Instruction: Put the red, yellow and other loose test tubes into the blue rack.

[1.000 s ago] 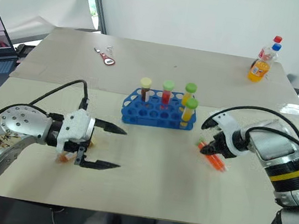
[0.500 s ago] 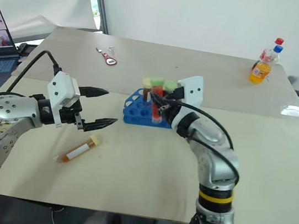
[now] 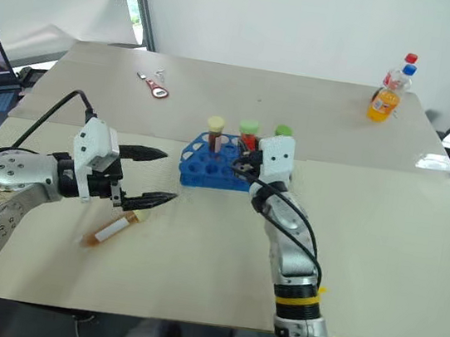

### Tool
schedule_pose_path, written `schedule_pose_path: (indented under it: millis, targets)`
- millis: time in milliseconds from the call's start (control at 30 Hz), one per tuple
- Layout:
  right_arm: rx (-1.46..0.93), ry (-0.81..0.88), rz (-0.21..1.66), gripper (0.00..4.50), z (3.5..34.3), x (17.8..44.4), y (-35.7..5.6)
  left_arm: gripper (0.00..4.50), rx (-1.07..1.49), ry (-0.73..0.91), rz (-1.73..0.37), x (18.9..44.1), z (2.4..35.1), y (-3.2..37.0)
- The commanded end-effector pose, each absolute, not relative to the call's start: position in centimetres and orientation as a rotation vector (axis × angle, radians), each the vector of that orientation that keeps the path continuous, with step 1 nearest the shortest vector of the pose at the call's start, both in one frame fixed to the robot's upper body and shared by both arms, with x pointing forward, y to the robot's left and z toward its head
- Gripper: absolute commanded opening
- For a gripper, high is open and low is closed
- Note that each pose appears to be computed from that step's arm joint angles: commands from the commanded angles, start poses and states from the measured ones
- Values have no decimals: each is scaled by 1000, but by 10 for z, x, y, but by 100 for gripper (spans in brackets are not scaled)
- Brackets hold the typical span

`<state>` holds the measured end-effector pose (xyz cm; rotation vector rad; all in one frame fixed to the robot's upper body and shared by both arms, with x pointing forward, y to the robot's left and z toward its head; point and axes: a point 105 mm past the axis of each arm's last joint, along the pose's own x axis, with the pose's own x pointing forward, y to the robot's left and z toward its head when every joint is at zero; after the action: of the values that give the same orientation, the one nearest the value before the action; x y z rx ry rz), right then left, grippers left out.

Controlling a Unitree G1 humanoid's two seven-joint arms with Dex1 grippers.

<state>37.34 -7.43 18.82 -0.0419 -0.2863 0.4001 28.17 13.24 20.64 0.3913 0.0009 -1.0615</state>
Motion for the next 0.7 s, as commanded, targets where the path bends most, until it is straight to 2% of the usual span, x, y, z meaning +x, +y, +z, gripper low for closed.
schedule_pose_path:
  millis: [33, 700]
  targets:
    - [-32, -338, 382, 99, 194, 373, -72, 450, 409, -45, -1056, 278, 218, 132]
    - [35, -365, 314, 99, 177, 381, -65, 450, 396, -60, -1043, 281, 223, 126]
